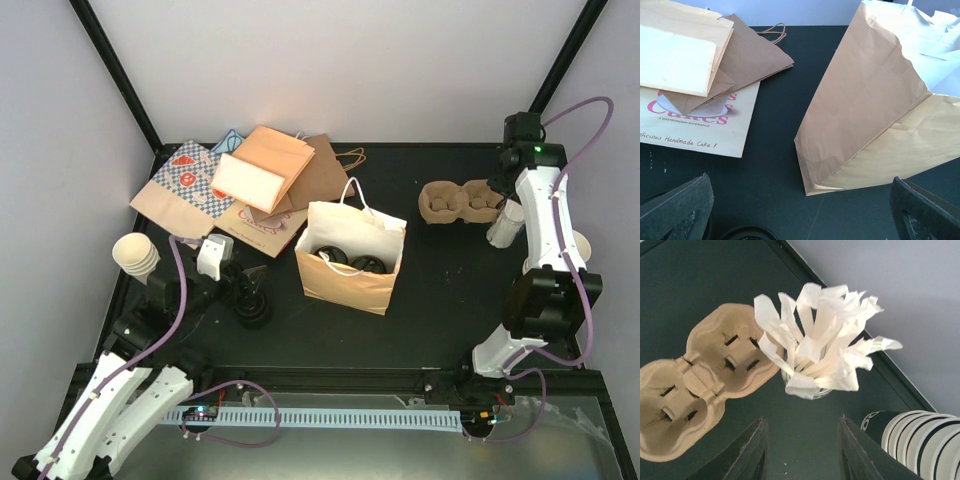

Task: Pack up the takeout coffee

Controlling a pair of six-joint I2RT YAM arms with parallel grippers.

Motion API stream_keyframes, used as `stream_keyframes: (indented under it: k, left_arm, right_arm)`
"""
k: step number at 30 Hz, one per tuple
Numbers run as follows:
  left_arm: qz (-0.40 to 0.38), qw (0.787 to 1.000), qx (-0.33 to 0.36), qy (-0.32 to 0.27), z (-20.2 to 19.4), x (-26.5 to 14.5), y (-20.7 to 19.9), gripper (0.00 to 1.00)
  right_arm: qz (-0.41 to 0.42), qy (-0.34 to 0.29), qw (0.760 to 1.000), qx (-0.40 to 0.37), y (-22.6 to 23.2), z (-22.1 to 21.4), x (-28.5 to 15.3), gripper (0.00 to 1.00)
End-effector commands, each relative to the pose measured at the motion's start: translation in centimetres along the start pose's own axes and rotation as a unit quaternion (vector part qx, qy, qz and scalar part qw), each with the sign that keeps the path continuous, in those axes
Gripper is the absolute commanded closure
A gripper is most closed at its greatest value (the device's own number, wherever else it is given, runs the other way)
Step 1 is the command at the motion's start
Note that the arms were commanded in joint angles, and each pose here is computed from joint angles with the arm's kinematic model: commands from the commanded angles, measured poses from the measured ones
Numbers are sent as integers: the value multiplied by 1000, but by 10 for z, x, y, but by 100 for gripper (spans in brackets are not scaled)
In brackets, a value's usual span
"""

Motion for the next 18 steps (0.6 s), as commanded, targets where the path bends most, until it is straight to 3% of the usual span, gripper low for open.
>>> stream_keyframes:
  k: [1, 17, 18]
  left_arm:
    - [-1, 1000, 7, -11, 4, 0, 0, 1]
    - [1, 1000, 6, -5, 4, 3, 0, 1]
    - [2, 1000, 5, -5, 4, 3, 0, 1]
  right_arm:
    - [-10, -44, 999, 24, -2, 20, -8, 59]
    - [-22, -36, 999, 24, 7, 23, 11, 62]
    - [-22, -35, 999, 23, 8, 23, 12, 65]
Point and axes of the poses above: each gripper's point midway between its finger pads, its own x axis out along the fingers, its own y axis along the line the jaws close on, z = x × y, the point moved 8 cm from there along -x, back along the fingers, and after that the axes turned 12 degrees about x, right-handed, at the moved point
